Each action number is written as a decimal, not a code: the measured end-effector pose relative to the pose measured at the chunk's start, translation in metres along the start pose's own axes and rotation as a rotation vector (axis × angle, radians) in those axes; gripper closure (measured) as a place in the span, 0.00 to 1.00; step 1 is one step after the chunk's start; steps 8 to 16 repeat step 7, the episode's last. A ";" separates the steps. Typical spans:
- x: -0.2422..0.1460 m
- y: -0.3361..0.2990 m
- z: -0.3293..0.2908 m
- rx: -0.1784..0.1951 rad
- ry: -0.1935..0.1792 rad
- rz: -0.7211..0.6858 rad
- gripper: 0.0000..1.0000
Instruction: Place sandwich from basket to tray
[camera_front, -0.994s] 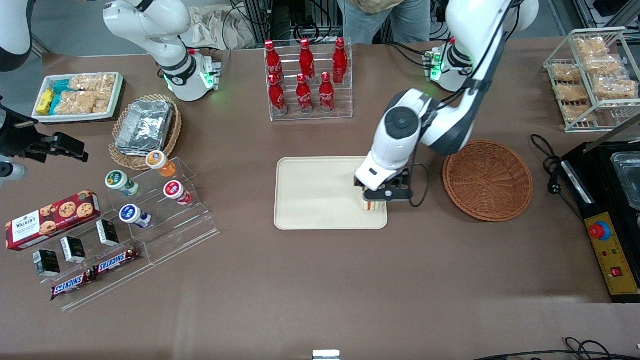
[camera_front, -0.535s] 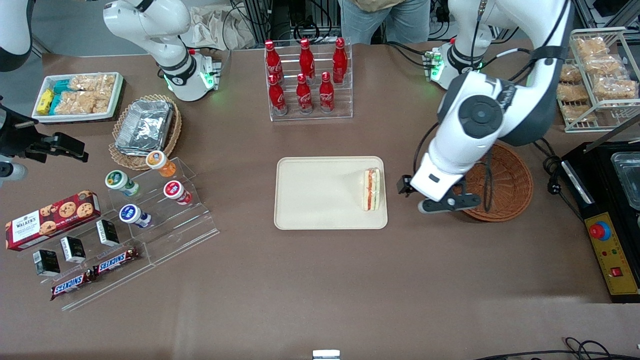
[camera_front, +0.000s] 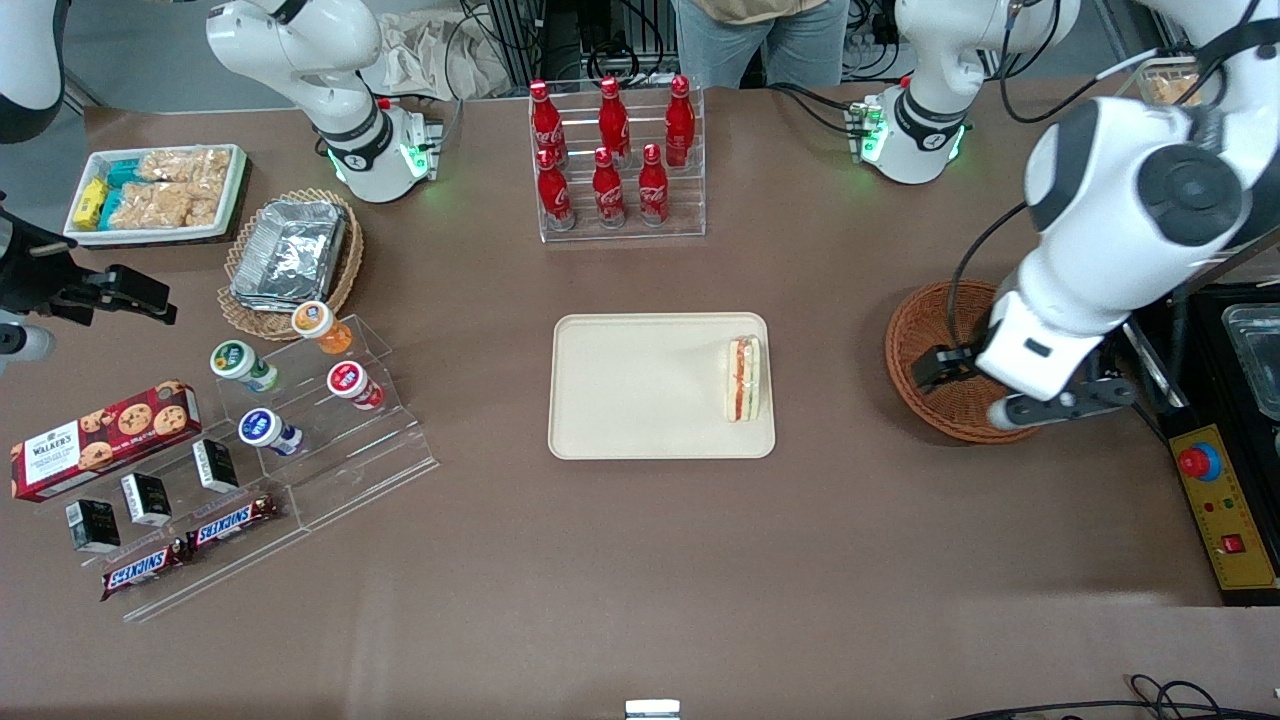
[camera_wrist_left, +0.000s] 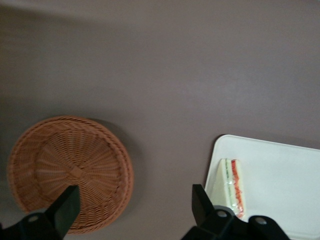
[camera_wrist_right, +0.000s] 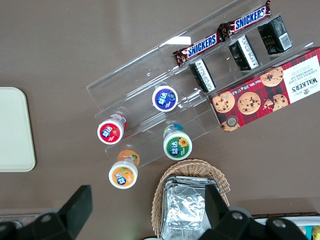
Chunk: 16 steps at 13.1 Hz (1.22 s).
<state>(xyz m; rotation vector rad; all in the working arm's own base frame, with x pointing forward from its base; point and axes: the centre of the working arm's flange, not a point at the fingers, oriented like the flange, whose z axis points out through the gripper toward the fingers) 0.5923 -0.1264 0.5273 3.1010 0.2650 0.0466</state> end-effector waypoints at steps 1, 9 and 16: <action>0.001 -0.017 -0.013 -0.002 0.008 -0.013 0.00; -0.026 -0.072 -0.084 -0.047 0.014 -0.077 0.00; -0.026 -0.072 -0.084 -0.047 0.014 -0.077 0.00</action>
